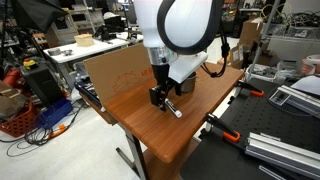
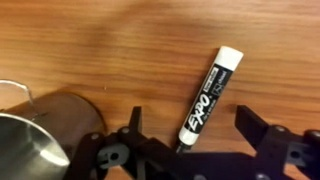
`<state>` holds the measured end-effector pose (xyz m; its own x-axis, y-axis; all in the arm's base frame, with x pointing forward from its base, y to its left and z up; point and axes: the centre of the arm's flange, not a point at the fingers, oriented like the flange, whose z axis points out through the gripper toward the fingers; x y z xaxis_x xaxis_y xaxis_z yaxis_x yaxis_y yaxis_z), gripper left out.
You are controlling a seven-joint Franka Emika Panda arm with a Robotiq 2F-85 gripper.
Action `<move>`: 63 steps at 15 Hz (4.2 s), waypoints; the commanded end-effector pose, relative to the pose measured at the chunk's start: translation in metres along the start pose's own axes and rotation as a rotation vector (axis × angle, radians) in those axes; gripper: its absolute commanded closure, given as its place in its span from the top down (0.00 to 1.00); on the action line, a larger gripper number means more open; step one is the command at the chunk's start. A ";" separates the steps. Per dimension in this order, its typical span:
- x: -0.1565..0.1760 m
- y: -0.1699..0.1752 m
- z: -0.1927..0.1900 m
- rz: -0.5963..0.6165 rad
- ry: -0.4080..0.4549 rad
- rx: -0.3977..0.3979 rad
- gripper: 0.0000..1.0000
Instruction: Put the marker in the pot
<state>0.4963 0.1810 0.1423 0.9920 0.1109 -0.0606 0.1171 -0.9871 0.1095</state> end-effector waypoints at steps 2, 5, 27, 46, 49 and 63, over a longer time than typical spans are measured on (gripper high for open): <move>0.008 -0.001 0.012 -0.002 0.011 -0.003 0.75; 0.010 -0.001 0.011 -0.011 0.019 0.003 0.59; 0.005 -0.017 -0.053 -0.095 0.051 0.112 0.06; 0.029 0.104 -0.164 -0.004 0.337 -0.043 0.06; 0.028 0.111 -0.162 0.035 0.425 -0.083 0.06; 0.000 0.101 -0.109 0.035 0.491 -0.142 0.06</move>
<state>0.5187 0.0942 0.2754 0.9061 0.1542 0.3940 0.0613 -0.9692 0.2385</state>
